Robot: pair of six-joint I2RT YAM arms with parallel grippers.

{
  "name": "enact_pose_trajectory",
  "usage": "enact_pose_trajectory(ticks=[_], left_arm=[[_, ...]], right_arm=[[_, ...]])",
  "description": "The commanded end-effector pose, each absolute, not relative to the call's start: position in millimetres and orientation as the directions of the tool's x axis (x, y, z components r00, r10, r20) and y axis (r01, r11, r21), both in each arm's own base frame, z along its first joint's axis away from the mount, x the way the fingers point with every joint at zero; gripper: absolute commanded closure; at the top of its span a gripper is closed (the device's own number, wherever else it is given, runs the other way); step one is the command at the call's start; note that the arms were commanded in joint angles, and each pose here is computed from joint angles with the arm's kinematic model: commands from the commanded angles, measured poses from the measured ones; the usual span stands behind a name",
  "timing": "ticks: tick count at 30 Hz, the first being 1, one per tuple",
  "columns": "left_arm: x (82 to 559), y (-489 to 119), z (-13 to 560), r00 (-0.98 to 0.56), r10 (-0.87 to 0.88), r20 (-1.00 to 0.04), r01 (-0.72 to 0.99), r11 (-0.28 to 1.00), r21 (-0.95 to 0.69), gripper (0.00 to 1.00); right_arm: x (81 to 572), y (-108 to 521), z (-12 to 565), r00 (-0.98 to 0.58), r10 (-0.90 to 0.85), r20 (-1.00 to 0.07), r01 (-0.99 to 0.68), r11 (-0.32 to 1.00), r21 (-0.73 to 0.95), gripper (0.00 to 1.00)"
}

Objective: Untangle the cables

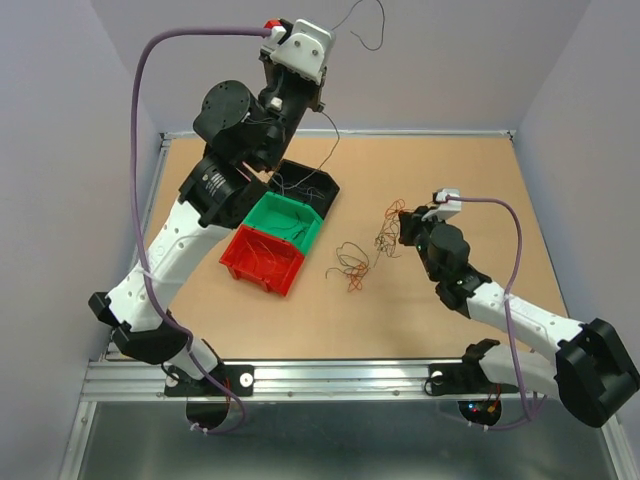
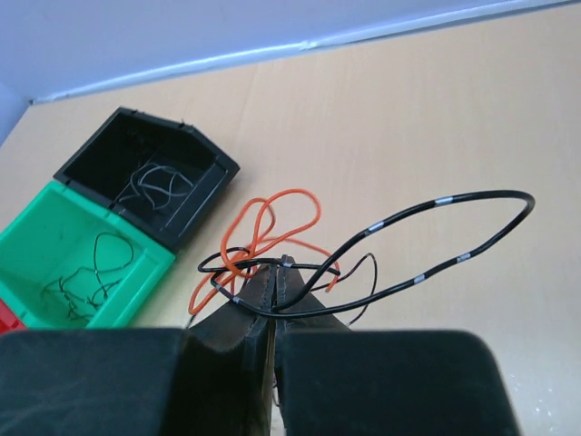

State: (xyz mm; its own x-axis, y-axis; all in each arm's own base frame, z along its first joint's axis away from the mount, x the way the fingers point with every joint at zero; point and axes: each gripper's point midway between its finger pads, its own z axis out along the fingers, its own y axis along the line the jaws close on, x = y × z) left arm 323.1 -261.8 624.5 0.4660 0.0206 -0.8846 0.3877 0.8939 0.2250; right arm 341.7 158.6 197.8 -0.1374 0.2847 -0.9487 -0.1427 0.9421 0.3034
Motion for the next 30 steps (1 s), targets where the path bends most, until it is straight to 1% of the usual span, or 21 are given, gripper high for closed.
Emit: enact_pose_trajectory(ticks=[1, 3, 5, 9, 10, 11, 13, 14, 15, 16, 17, 18, 20, 23, 26, 30], left_arm=[[337, -251, 633, 0.488, 0.051, -0.871, 0.289, 0.932, 0.217, 1.00], [347, -254, 627, 0.478, 0.077, -0.875, 0.273, 0.934, 0.232, 1.00], [356, -259, 620, 0.471, 0.101, -0.876, 0.262, 0.932, 0.248, 1.00], [379, -255, 606, 0.447, 0.130, -0.885, 0.234, 0.938, 0.256, 1.00], [385, -253, 603, 0.440, 0.122, -0.890, 0.232, 0.942, 0.243, 1.00], [394, -245, 602, 0.448, 0.119, -0.886, 0.223, 0.945, 0.239, 1.00], [407, -242, 586, 0.436, 0.124, -0.891, 0.231, 0.942, 0.244, 1.00], [410, -241, 587, 0.462, 0.110, -0.880, 0.242, 0.939, 0.244, 1.00], [423, -233, 571, 0.444, 0.131, -0.886, 0.230, 0.939, 0.254, 1.00], [430, -225, 571, 0.467, 0.118, -0.876, 0.231, 0.940, 0.250, 1.00], [431, -230, 566, 0.472, 0.113, -0.874, 0.251, 0.933, 0.257, 1.00], [443, -222, 548, 0.451, 0.136, -0.882, 0.240, 0.933, 0.266, 1.00], [455, -216, 529, 0.447, 0.137, -0.884, 0.272, 0.920, 0.281, 1.00], [462, -219, 509, 0.438, 0.130, -0.890, 0.362, 0.880, 0.307, 1.00], [478, -211, 460, 0.383, 0.154, -0.911, 0.421, 0.849, 0.320, 1.00], [494, -195, 419, 0.338, 0.169, -0.926, 0.460, 0.829, 0.319, 1.00]], right_arm=[[337, 129, 199, -0.079, 0.327, -0.942, -0.010, 0.944, 0.329, 1.00], [335, 124, 196, -0.078, 0.320, -0.944, 0.011, 0.947, 0.320, 0.99], [335, 120, 195, -0.079, 0.313, -0.947, 0.033, 0.950, 0.311, 0.96], [332, 118, 196, -0.076, 0.312, -0.947, 0.037, 0.950, 0.310, 0.85], [332, 118, 196, -0.076, 0.312, -0.947, 0.036, 0.950, 0.310, 0.80], [332, 118, 196, -0.075, 0.312, -0.947, 0.033, 0.950, 0.310, 0.68], [331, 118, 197, -0.075, 0.309, -0.948, 0.030, 0.951, 0.307, 0.48], [331, 117, 196, -0.075, 0.308, -0.949, 0.033, 0.951, 0.306, 0.38], [332, 117, 196, -0.076, 0.306, -0.949, 0.033, 0.952, 0.304, 0.26], [332, 118, 196, -0.078, 0.303, -0.950, 0.032, 0.953, 0.302, 0.23], [332, 118, 196, -0.079, 0.303, -0.950, 0.031, 0.953, 0.302, 0.22], [332, 118, 196, -0.079, 0.303, -0.950, 0.029, 0.953, 0.302, 0.21], [332, 119, 196, -0.079, 0.304, -0.949, 0.025, 0.953, 0.303, 0.20], [332, 119, 196, -0.080, 0.304, -0.949, 0.023, 0.953, 0.303, 0.20], [331, 118, 198, -0.075, 0.305, -0.949, 0.020, 0.952, 0.305, 0.20], [328, 120, 200, -0.071, 0.308, -0.949, 0.002, 0.951, 0.308, 0.19]])
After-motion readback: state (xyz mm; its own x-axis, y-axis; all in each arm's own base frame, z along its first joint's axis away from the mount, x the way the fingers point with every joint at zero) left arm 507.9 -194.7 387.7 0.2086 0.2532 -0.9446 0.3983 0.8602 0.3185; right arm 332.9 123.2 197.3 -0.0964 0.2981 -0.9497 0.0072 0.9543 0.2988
